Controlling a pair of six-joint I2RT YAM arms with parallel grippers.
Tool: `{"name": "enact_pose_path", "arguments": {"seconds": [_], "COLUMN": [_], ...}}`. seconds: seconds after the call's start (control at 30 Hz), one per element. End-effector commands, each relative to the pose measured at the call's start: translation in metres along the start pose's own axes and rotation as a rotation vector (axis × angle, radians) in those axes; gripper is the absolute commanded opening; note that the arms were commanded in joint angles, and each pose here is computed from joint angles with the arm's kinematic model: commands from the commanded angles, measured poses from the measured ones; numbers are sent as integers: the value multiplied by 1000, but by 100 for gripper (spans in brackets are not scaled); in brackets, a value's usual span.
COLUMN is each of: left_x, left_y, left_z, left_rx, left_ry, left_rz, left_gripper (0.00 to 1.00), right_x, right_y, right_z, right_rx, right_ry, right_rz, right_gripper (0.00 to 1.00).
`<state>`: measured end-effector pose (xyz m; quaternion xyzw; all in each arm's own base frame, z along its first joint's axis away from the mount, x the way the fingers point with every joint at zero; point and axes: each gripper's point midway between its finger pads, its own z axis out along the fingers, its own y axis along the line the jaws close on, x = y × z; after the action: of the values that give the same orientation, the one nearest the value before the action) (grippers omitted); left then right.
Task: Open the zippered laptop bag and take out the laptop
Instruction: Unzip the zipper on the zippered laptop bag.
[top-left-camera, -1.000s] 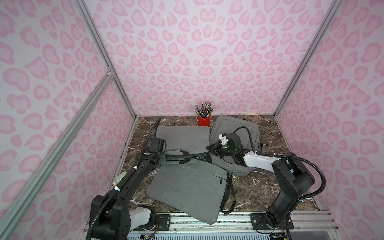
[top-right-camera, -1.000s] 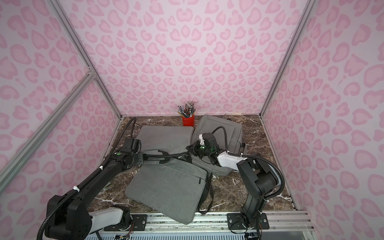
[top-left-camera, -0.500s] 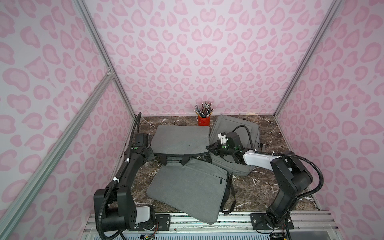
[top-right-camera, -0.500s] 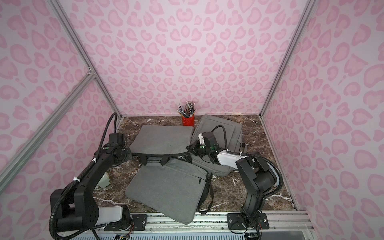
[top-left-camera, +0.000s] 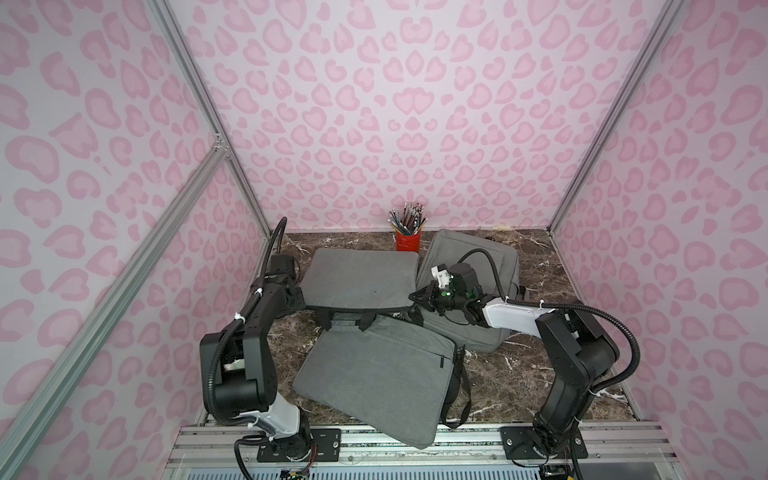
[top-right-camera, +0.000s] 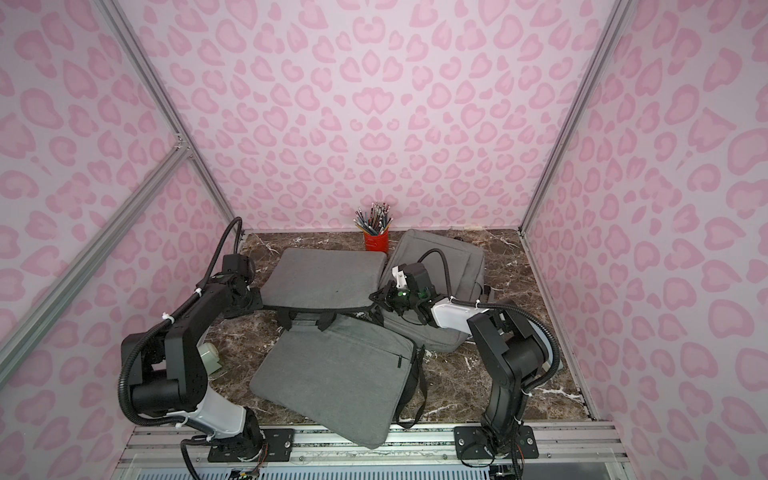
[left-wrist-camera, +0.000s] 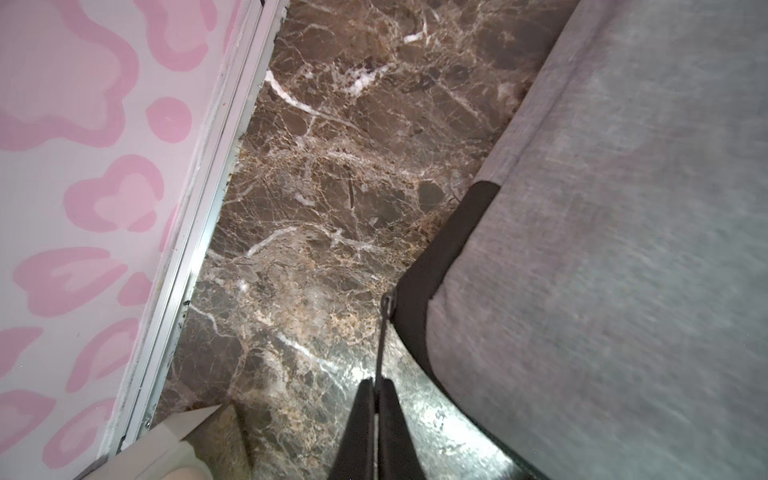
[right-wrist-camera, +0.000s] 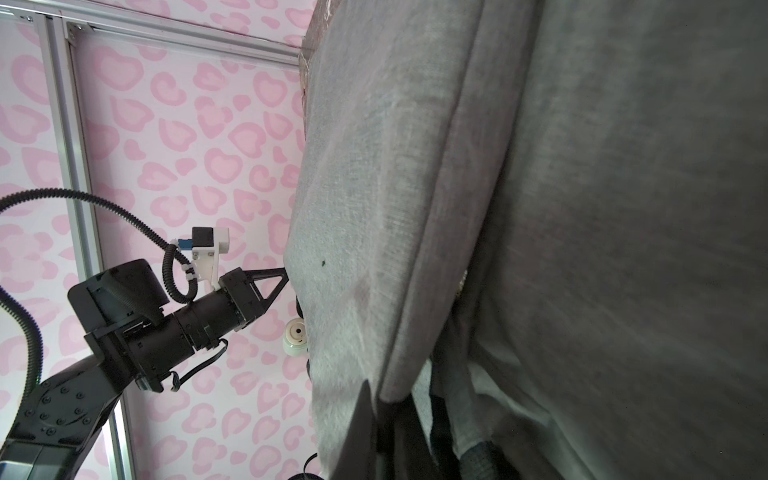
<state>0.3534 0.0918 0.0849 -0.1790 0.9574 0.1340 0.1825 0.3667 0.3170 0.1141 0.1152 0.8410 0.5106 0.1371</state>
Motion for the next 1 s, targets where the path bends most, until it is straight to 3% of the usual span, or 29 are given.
{"name": "enact_pose_path", "arguments": {"seconds": [0.0,0.2,0.47,0.6,0.77,0.97], "left_x": [-14,-19,-27,-27,-18,10], "left_y": [16,7,-10,-33,-48,-96], "left_z": [8,-1,-41,-66,-88,-123], "left_rx": [-106,-45,84,182,263,482], "left_ry": [-26,-32,-103,-148,-187,-306], "left_rz": [3,18,82,195,309,581], "left_gripper": [1,8,42,56,63,76], "right_x": [-4,0,3,1,0,-3], "right_y": [8,10,13,16,15,13], "right_z": [2,7,16,18,21,26], "right_rx": [-20,-19,-29,-33,-19,8], "right_ry": [-8,16,39,43,52,69], "right_rz": [-51,-72,-87,-104,-132,-164], "right_gripper": [0,0,0,0,0,0]}}
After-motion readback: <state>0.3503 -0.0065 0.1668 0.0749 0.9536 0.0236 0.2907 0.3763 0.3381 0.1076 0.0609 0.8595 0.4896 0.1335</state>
